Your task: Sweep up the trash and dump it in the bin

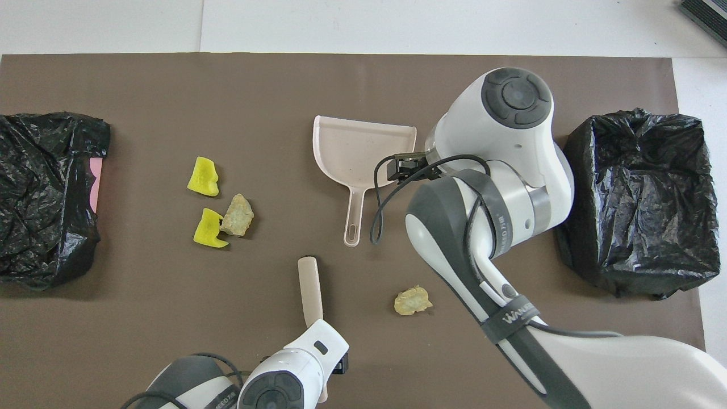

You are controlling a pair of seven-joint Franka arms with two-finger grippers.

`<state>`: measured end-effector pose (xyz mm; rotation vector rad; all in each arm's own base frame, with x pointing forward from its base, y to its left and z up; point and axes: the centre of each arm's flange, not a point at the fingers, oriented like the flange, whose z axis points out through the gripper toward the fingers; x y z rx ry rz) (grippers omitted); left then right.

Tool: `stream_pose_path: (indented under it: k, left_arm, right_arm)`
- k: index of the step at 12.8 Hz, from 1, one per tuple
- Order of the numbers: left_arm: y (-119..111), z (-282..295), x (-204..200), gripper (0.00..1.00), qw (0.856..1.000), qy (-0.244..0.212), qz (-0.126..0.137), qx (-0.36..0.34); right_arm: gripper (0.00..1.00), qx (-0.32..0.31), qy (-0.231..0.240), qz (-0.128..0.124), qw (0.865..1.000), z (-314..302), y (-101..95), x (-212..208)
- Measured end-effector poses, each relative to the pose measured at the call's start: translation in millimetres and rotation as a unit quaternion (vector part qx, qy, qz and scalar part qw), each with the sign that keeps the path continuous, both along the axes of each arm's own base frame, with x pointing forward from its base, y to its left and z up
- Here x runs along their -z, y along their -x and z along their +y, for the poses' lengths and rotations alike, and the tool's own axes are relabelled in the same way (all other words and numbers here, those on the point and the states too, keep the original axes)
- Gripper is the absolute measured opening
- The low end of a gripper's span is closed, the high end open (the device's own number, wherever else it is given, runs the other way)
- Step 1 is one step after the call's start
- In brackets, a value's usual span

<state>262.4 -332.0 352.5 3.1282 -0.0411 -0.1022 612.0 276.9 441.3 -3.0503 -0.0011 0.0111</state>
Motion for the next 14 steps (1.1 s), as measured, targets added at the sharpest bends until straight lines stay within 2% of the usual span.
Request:
stream_pose_path:
  k: [4,5,7,9,10,11,12,13,14]
  left_arm:
    - [-3,-7,17,1.0,1.0,0.009,-0.008,-0.01]
    - [-3,-7,18,0.92,1.0,0.01,-0.008,-0.012]
    - [-3,-7,18,0.63,1.0,0.009,-0.007,-0.013]
    - [-3,-7,18,0.38,1.0,0.008,-0.006,-0.013]
    - [-2,-6,19,0.27,1.0,0.006,-0.004,-0.012]
    - [-2,-6,19,0.26,1.0,0.003,-0.001,-0.012]
    - [-1,-4,20,0.26,1.0,-0.002,0.003,-0.01]
    - [-1,-3,20,0.26,1.0,-0.007,0.009,-0.008]
    - [-1,-1,20,0.26,1.0,-0.009,0.012,-0.006]
  right_arm:
    - [1.0,0.043,-0.001,0.008,0.999,61,9.6,42]
    - [1.0,0.047,-0.001,0.009,0.999,74,12.0,52]
    - [0.98,0.044,0.001,0.014,0.999,94,17.4,69]
    - [0.96,0.039,0.002,0.016,0.999,103,20.5,76]
    - [0.91,0.039,0.002,0.016,0.999,103,20.6,76]
    - [0.91,0.039,0.002,0.016,0.999,103,20.6,77]
    - [0.83,0.038,0.003,0.016,0.999,103,20.7,77]
    - [0.83,0.038,0.005,0.017,0.999,103,21.2,79]
    - [0.74,0.036,0.006,0.019,0.999,104,22.2,82]
